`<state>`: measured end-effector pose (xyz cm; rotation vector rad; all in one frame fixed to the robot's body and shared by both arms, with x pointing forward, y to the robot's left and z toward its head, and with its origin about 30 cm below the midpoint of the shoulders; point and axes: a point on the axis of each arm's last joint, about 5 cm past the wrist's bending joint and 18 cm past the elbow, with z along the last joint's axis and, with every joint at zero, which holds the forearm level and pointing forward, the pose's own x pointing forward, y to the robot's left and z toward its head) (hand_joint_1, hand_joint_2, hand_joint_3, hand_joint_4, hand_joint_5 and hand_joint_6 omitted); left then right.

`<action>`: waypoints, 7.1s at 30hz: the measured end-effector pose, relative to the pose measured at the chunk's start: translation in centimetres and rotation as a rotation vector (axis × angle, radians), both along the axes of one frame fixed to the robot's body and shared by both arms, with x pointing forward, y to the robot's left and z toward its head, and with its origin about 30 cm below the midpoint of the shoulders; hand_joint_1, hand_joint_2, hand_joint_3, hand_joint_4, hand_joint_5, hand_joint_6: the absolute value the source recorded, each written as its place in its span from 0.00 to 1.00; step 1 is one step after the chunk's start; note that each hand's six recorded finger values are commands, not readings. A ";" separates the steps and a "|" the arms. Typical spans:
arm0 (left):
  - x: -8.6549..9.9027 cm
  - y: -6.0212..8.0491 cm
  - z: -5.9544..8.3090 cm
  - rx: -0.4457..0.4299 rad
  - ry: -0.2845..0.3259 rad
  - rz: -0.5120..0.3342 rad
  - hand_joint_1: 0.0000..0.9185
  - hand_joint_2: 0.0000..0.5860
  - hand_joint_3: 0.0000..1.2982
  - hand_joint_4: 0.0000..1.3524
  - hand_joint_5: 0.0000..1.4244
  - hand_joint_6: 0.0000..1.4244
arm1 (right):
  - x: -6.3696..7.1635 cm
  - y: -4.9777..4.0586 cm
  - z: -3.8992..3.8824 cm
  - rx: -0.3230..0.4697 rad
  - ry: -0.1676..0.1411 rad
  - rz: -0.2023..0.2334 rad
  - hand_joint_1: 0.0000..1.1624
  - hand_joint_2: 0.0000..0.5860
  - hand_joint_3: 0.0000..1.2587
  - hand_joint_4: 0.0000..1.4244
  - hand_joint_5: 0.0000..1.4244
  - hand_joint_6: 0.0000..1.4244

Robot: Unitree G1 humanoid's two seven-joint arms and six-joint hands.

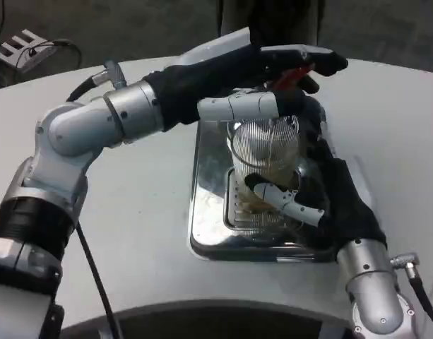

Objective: Grasp the cup under the faucet to collect the drink, then remove the cup.

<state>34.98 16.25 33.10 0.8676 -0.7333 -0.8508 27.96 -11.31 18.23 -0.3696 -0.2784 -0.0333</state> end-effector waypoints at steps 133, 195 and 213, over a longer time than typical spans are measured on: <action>-1.0 3.6 0.2 -0.276 -0.069 -0.001 0.00 0.02 0.25 0.24 0.29 0.21 | -0.5 5.72 -2.28 0.095 -0.119 -0.317 0.75 0.29 0.64 0.66 0.76 0.55; -7.7 10.8 -11.8 -0.205 0.127 0.399 0.00 0.06 0.19 0.14 0.18 0.16 | -9.0 1.13 0.12 -0.030 -0.133 -0.213 0.77 0.25 0.75 0.76 0.87 0.75; -10.5 9.6 -11.5 -0.065 0.000 0.369 0.00 0.08 0.06 0.00 0.02 0.10 | -10.0 0.60 0.69 -0.062 -0.109 -0.091 0.77 0.25 0.76 0.77 0.88 0.75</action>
